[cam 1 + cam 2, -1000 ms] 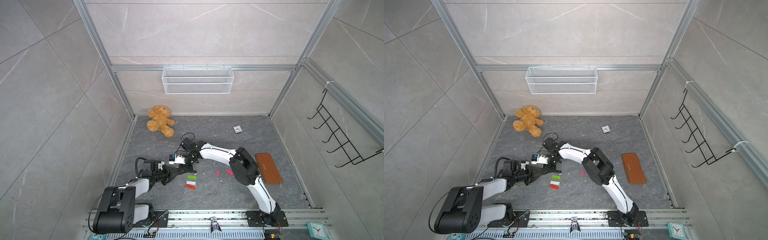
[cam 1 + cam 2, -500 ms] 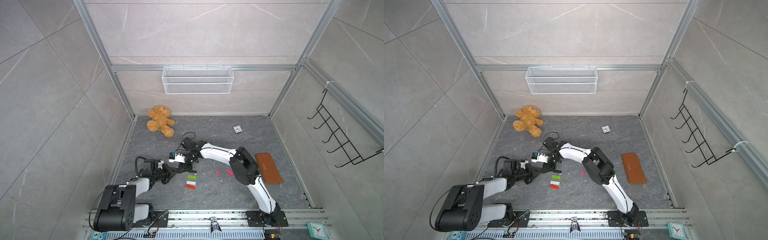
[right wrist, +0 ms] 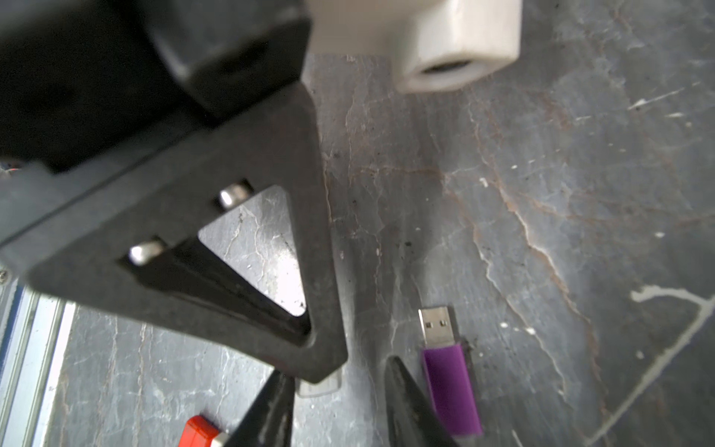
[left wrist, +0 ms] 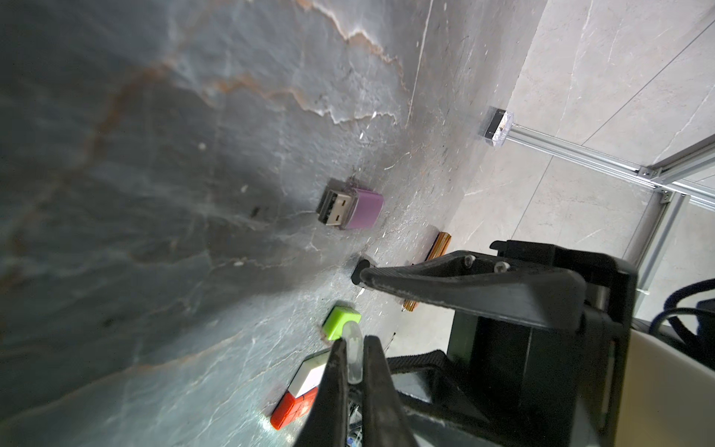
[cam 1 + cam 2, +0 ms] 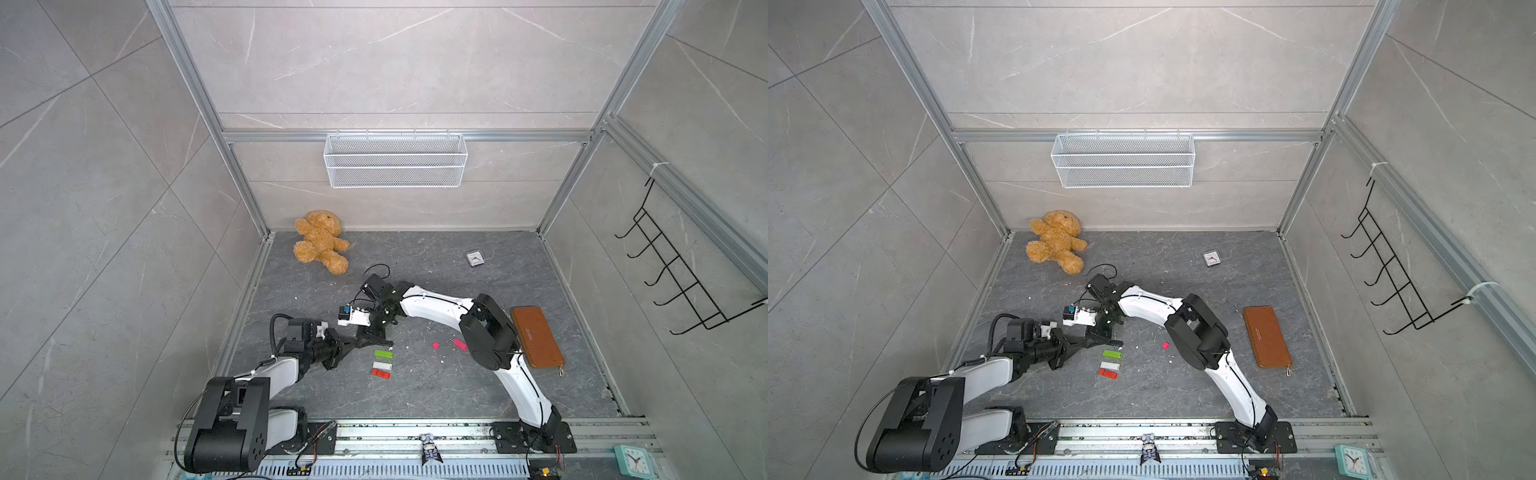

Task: Close the usb drive cover
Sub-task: Pick up the cover from the center of the board, then pick up the USB drive from the center of the board.

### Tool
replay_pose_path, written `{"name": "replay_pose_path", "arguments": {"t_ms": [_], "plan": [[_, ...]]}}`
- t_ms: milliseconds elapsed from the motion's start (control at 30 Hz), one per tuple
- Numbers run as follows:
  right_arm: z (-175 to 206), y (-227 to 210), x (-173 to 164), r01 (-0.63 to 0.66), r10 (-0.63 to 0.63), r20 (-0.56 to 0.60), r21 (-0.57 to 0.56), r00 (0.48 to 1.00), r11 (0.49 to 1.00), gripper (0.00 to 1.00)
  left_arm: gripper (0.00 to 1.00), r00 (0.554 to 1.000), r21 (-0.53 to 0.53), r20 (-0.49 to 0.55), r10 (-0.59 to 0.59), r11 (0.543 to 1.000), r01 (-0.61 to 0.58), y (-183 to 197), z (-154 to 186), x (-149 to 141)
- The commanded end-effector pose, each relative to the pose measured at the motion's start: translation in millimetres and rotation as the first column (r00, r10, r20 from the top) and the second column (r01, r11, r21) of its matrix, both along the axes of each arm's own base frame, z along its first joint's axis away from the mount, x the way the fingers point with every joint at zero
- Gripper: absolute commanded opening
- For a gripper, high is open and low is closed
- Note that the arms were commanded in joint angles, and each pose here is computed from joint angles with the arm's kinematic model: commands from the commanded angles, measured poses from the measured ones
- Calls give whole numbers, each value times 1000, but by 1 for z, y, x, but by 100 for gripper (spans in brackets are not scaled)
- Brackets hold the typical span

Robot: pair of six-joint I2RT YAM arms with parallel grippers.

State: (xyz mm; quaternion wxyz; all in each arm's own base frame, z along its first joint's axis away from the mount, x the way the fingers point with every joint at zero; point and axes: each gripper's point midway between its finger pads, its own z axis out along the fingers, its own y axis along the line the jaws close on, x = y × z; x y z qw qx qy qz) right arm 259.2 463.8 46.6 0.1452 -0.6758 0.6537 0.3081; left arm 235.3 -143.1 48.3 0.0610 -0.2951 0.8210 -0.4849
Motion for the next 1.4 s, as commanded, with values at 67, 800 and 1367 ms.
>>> {"name": "replay_pose_path", "arguments": {"t_ms": [67,800,1367], "plan": [[27,-18,17,-29,30,117,-14,993,999,45,0,999,28,22,-33,999,33,0,12,-2],[-2,-2,43,-32,42,138,-80,990,996,51,0,998,64,37,49,997,-52,31,27,2],[-39,-12,43,-48,105,236,-235,966,971,48,0,996,59,50,80,995,-83,43,35,4]]}}
